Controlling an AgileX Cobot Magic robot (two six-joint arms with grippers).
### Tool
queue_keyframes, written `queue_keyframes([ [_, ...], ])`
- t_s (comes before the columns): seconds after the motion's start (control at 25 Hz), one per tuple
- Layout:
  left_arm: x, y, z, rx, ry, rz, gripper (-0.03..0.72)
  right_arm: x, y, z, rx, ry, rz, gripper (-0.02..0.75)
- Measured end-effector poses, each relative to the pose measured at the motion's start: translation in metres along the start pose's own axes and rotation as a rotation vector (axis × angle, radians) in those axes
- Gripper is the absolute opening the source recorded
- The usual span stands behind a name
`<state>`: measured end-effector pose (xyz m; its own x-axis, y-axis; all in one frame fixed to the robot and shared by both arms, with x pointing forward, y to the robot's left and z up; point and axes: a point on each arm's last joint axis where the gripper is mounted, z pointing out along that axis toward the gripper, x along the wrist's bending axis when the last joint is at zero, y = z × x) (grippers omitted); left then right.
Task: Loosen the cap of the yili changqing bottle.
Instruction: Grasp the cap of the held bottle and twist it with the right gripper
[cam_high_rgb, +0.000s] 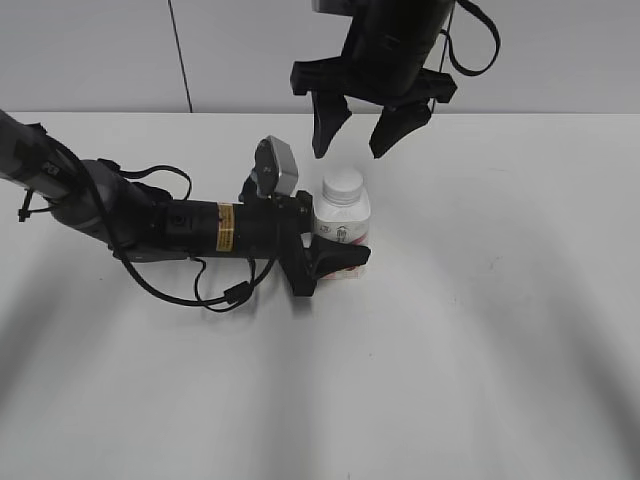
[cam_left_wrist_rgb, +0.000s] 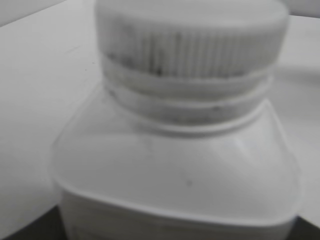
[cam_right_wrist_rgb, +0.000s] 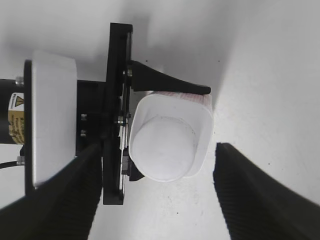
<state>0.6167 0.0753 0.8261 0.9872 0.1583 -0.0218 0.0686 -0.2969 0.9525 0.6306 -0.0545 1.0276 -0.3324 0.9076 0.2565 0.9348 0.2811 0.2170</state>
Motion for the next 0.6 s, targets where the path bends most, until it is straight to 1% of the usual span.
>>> queue_keyframes([
  [0.44, 0.0, 0.0, 0.0, -0.001, 0.003, -0.003, 0.417, -0.003, 0.0, 0.019, 0.041, -0.002, 0.015, 0.545],
  [0.6, 0.0, 0.0, 0.0, -0.002, 0.004, -0.005, 0.417, -0.005, 0.0, 0.033, 0.071, 0.009, 0.028, 0.545],
])
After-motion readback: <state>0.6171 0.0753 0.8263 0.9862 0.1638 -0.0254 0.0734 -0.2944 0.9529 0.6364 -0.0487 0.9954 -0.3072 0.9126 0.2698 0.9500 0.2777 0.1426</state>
